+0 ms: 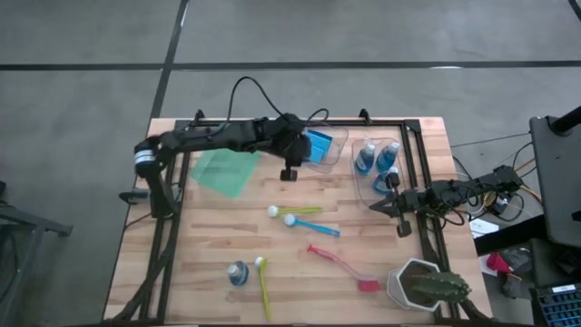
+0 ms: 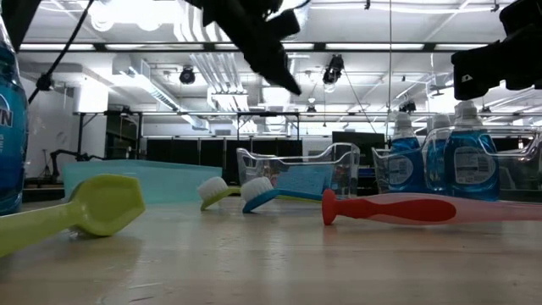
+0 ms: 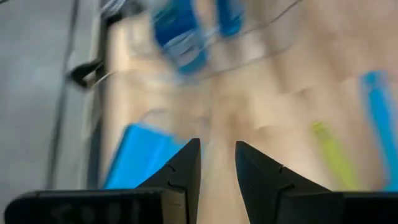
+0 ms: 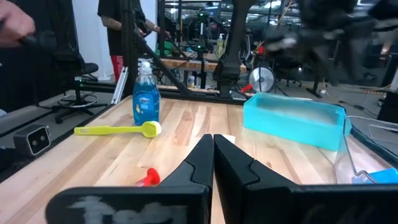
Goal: Pick & Place Kitchen Sink Supplies
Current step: Put the green dishwashing brush into the light blue bin
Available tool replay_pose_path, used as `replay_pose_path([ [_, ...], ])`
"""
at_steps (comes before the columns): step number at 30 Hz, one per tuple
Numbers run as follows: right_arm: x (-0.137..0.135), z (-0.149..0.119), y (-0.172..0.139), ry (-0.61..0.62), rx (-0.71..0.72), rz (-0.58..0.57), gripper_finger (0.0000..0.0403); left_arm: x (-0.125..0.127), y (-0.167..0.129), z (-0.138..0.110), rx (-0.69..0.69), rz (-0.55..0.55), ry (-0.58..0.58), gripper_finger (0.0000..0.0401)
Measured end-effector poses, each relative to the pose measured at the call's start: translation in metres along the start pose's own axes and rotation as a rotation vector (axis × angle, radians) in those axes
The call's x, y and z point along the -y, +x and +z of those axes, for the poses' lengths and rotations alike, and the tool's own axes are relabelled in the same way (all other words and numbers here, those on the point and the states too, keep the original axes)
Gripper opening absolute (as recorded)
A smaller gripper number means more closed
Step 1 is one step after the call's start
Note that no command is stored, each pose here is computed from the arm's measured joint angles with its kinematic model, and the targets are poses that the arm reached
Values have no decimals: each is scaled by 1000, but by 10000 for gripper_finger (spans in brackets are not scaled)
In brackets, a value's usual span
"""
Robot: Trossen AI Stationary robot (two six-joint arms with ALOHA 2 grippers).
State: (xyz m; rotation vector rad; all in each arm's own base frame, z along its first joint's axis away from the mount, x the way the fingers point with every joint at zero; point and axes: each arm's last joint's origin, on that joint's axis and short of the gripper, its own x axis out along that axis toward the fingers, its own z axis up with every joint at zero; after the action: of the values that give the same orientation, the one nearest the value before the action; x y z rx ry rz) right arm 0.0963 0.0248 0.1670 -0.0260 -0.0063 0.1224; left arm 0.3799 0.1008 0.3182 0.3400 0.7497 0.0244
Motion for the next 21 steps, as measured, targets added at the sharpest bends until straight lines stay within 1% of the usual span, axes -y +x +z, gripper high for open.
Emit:
replay_pose_path([
  [2, 0, 0, 0, 0, 0, 1, 8, 11, -3, 7, 33, -52, -6, 99],
  [5, 0, 0, 0, 0, 0, 1, 8, 31, -4, 14, 30, -100, -11, 99],
  [8, 0, 0, 0, 0, 0, 0, 8, 51, -5, 17, -9, -152, 20, 99],
  [11, 0, 0, 0, 0, 0, 0, 8, 66, -4, 18, -45, -165, 46, 99],
  [14, 0, 0, 0, 0, 0, 0, 8, 74, -1, 12, -90, -163, 48, 99],
  [17, 0, 0, 0, 0, 0, 0, 8, 78, 6, 2, -129, -174, 20, 101],
  [21, 0, 0, 0, 0, 0, 0, 8, 85, 18, -18, -202, -193, -28, 126],
])
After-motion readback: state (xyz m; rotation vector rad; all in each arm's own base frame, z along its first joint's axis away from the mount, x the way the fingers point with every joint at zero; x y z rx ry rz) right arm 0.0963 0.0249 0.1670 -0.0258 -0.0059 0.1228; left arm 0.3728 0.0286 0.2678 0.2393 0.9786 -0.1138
